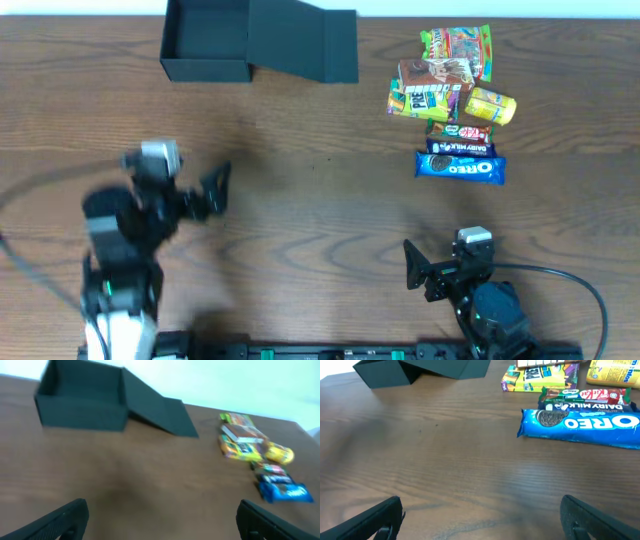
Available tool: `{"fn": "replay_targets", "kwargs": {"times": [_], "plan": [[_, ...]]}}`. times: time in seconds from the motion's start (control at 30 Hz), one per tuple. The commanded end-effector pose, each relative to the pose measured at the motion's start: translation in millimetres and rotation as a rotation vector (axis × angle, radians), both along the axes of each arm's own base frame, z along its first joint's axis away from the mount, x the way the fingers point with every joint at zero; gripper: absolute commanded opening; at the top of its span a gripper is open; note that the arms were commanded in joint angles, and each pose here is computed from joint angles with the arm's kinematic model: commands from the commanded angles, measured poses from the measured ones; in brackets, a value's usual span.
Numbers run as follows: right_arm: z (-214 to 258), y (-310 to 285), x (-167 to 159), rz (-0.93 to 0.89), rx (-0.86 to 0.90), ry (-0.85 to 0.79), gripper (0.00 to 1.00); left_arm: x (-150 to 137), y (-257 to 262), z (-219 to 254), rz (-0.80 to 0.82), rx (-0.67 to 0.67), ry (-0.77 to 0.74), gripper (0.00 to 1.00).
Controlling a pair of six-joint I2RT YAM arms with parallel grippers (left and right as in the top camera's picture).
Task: Pack container
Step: 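Reach the left gripper to the black box and grasp its edge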
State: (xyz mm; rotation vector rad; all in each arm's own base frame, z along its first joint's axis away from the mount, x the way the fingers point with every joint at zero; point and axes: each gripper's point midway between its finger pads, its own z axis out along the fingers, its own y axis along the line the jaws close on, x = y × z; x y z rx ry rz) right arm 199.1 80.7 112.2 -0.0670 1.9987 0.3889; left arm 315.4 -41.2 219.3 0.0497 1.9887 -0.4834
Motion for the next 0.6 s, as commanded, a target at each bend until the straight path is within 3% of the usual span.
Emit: {"fn": "replay_targets", "kwargs": {"times": [0.0, 0.3, 0.43, 0.57], "plan": [[0, -3, 1, -0.007, -0.019, -0.009, 0.99, 50, 23, 8, 0.043, 0.134, 0.031, 0.95], [0, -3, 1, -0.007, -0.019, -0.009, 0.99, 213, 48, 8, 0.076, 0.186, 0.162, 0.95], [0, -3, 1, -0.007, -0.019, -0.009, 0.99, 282, 42, -23, 0.064, 0.222, 0.233, 0.95], [0, -3, 1, -0.007, -0.019, -0.009, 0.99, 314, 36, -58, 0.035, 0.218, 0.276, 0.95]]}}
